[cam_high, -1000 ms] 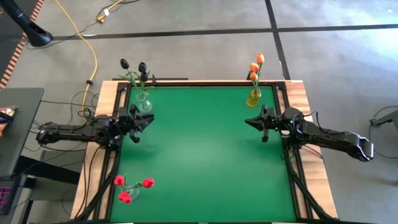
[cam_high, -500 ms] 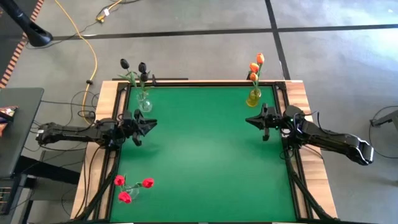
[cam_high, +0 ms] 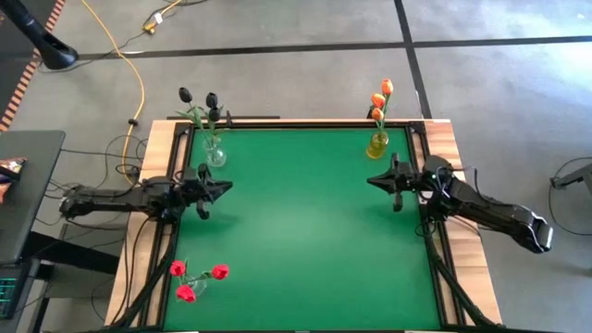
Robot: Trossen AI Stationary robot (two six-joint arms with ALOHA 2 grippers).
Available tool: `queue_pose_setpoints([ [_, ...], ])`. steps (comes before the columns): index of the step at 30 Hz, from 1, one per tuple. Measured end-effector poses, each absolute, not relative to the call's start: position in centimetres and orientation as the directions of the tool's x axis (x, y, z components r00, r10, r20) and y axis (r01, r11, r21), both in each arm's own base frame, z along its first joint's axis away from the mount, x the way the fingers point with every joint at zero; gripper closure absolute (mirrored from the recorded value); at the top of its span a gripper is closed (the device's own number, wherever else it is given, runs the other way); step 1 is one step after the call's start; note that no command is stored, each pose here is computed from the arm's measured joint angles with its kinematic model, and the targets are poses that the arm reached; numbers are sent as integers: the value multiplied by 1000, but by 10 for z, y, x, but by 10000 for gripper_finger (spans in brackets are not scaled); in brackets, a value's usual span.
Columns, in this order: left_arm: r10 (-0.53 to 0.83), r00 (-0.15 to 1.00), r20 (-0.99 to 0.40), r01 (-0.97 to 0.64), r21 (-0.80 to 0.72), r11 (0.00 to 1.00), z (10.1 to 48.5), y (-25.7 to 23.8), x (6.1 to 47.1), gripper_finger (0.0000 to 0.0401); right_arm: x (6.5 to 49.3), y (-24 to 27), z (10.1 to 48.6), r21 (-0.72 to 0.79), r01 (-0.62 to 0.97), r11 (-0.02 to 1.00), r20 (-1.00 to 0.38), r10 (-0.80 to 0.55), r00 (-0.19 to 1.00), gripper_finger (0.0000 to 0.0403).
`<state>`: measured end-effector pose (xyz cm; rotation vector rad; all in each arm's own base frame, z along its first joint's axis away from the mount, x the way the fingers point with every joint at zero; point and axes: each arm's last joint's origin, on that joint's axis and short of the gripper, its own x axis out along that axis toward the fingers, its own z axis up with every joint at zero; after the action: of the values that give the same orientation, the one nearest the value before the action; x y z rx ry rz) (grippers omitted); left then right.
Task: Sort flowers into vase by color
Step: Return to Home Position
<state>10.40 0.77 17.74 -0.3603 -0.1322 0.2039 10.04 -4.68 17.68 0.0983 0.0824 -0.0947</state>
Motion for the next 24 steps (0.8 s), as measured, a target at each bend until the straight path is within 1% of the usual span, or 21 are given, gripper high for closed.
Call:
queue_pose_setpoints([
  [3, 222, 974, 49, -190, -364, 912, 174, 8, 99, 397, 97, -47, 177, 94, 101, 990, -81, -93, 992, 379],
  [6, 238, 970, 46, -203, -379, 903, 174, 8, 95, 399, 92, -46, 177, 92, 113, 989, -77, -106, 991, 379],
  [12, 243, 970, 18, -221, -358, 907, 174, 8, 95, 401, 86, -43, 178, 80, 109, 991, -53, -105, 993, 379],
  [16, 307, 952, 10, -284, -355, 891, 173, 10, 95, 401, 85, -42, 180, 69, 107, 992, -32, -105, 994, 379],
  [19, 349, 937, 10, -324, -348, 880, 173, 11, 95, 401, 85, -42, 179, 79, 115, 990, -40, -112, 993, 379],
  [24, 349, 937, 10, -329, -307, 893, 173, 11, 95, 401, 86, -45, 175, 135, 192, 972, -91, -181, 979, 371],
])
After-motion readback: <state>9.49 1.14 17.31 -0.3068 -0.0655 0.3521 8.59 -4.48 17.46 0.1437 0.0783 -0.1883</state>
